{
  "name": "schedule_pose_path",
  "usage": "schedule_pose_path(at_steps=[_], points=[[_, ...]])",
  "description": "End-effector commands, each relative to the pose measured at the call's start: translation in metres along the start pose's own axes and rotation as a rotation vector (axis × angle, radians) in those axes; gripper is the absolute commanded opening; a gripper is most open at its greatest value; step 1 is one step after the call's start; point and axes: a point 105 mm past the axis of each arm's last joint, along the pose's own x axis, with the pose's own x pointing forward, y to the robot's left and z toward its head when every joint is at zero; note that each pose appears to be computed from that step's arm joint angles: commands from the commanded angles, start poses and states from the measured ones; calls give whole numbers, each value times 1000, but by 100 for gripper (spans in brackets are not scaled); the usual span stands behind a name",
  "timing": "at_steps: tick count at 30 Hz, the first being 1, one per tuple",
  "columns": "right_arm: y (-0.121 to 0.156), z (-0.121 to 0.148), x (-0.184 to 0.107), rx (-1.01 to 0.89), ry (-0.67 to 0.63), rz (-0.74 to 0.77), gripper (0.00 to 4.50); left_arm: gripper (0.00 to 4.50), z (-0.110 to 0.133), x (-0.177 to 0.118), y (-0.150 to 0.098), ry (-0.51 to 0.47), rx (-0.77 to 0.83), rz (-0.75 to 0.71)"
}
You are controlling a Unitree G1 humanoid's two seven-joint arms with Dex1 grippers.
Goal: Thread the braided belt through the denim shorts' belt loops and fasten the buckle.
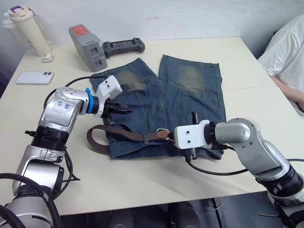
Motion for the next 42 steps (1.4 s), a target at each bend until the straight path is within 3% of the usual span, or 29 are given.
schedule_pose_path(at_steps=[1, 11, 18, 33, 36, 42], points=[[-6, 10, -8, -25, -24, -49, 0, 7, -6, 0, -2, 39, 64, -50], [-14, 9, -22, -53, 14, -95, 0, 7, -22, 10, 14, 145, 207, -51], [-22, -24, -66, -61, 164, -160, 0, 7, -42, 13, 10, 191, 197, -115], [-43, -71, -137, -27, 362, -308, 0, 7, -48, 17, 10, 194, 207, -126], [-47, -68, -137, -37, 344, -324, 0, 7, -50, 17, 9, 195, 205, -130], [-50, -37, -108, -26, 148, -328, 0, 7, -33, 16, -1, 88, 159, -185]])
